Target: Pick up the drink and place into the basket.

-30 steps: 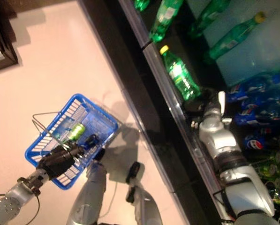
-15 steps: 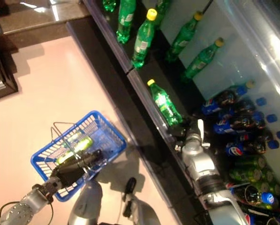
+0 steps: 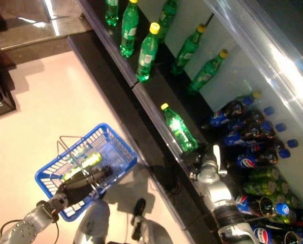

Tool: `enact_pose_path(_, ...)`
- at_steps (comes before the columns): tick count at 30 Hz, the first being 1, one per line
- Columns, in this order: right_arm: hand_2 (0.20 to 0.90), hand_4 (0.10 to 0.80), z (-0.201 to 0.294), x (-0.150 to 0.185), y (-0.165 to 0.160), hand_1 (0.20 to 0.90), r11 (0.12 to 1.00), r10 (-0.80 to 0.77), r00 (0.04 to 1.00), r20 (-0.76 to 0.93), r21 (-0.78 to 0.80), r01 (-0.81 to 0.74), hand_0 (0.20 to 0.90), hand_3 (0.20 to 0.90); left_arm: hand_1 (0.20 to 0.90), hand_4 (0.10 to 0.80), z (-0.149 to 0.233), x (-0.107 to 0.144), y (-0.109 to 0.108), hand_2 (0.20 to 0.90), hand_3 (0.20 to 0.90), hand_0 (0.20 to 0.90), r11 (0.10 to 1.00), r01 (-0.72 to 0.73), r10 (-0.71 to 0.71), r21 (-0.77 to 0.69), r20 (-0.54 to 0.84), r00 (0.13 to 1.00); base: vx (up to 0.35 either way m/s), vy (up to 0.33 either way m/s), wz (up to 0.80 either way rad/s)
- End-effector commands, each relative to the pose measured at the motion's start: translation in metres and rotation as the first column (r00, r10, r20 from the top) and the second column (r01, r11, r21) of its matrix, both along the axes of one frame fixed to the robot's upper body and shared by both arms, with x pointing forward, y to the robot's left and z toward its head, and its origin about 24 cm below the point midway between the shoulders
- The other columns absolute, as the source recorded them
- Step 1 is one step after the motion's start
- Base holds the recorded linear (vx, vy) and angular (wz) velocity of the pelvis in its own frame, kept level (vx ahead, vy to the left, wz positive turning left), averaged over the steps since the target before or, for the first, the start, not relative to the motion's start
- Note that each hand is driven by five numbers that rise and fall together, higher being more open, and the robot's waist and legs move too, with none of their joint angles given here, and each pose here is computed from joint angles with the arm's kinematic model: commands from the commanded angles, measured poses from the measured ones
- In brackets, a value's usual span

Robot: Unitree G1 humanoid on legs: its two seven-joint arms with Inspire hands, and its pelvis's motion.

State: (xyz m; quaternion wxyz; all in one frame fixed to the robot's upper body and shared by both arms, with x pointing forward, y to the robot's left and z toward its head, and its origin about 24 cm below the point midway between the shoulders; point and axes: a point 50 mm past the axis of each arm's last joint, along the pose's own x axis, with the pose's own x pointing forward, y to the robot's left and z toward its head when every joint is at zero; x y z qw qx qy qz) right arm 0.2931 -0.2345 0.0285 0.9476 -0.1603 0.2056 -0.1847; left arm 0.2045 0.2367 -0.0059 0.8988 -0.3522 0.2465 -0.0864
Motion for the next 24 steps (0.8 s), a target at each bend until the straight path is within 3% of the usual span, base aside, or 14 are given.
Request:
enact_pose_path(1, 0.9, 0.8, 0.025, 0.003, -0.022, 0.9, 0.99, -0.023, 0.995, 0.101, -0.137, 0.036, 0.9, 0.9, 0.3, 0.1, 0.087, 0.014, -0.051, 0.3, 0.2, 0.3, 0.95, 0.268, -0.169, -0.158, 0.46, 0.871, 0.0, 0.0, 0.0)
enact_pose_path(9, 0.9, 0.8, 0.046, 0.011, -0.018, 0.9, 0.99, -0.032, 0.98, 0.198, -0.13, 0.059, 0.9, 0.9, 0.3, 0.1, 0.095, 0.015, -0.041, 0.3, 0.2, 0.3, 0.958, 0.259, -0.177, -0.12, 0.462, 0.869, 0.031, -0.033, 0.06)
enact_pose_path(17, 0.9, 0.8, 0.101, 0.02, -0.011, 0.9, 0.988, -0.007, 0.922, 0.388, -0.137, 0.065, 0.9, 0.9, 0.3, 0.1, 0.095, 0.012, -0.036, 0.3, 0.2, 0.3, 0.964, 0.242, -0.171, -0.107, 0.448, 0.878, 0.056, -0.008, 0.01)
enact_pose_path(24, 0.9, 0.8, 0.12, 0.02, -0.008, 0.9, 0.984, 0.043, 0.908, 0.418, -0.173, 0.033, 0.9, 0.9, 0.3, 0.1, 0.088, 0.007, -0.033, 0.3, 0.2, 0.3, 0.965, 0.236, -0.17, -0.115, 0.409, 0.897, 0.069, 0.006, 0.02)
